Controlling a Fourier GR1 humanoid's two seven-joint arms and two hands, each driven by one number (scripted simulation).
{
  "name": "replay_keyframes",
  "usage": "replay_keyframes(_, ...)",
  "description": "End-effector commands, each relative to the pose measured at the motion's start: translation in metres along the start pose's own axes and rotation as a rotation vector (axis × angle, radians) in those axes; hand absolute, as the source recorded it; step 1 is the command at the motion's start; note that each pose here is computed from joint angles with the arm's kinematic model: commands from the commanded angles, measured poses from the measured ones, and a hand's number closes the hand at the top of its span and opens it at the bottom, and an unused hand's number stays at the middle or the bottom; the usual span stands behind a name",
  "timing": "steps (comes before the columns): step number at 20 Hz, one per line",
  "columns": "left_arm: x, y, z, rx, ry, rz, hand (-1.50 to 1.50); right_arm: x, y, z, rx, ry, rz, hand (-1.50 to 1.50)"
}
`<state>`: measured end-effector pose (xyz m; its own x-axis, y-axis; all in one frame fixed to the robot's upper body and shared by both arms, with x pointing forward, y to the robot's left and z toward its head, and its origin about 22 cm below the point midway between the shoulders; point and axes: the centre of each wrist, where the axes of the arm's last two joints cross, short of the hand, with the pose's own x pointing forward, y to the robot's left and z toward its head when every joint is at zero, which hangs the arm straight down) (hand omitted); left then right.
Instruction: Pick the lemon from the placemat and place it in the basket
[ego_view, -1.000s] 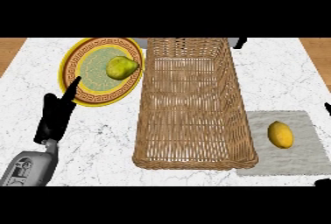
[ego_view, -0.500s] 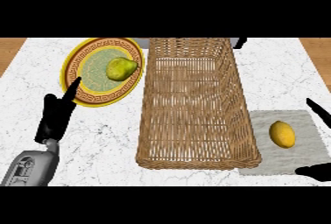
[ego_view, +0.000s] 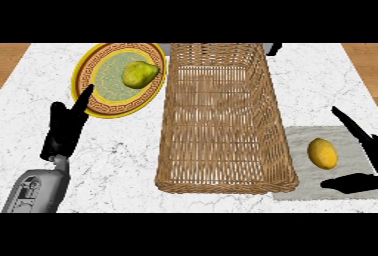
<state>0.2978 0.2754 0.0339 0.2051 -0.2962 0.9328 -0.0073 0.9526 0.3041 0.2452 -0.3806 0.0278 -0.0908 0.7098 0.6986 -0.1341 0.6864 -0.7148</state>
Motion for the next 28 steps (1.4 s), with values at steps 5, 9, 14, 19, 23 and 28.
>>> replay_keyframes(5,-0.004,-0.005,-0.007,0.0,-0.01,-0.005,0.0,-0.003,0.021,-0.016,0.045,0.041,-0.011,-1.5)
replay_keyframes(9,-0.024,-0.008,0.009,-0.007,-0.007,-0.003,0.0,0.017,0.025,-0.017,0.056,0.039,-0.021,-1.5)
replay_keyframes(14,-0.016,-0.005,0.003,0.005,-0.007,-0.005,0.0,-0.019,0.039,-0.02,0.047,0.061,-0.026,-1.5)
replay_keyframes(19,-0.017,0.003,-0.005,-0.003,-0.003,0.003,0.0,-0.004,0.041,-0.018,0.064,0.052,-0.002,-1.5)
replay_keyframes(23,-0.013,0.001,0.007,-0.017,-0.001,-0.003,0.0,-0.015,0.035,-0.027,0.086,0.011,0.026,1.5)
replay_keyframes(28,-0.002,-0.007,-0.006,0.015,0.004,-0.021,0.0,-0.022,0.048,-0.037,0.009,-0.031,0.172,1.5)
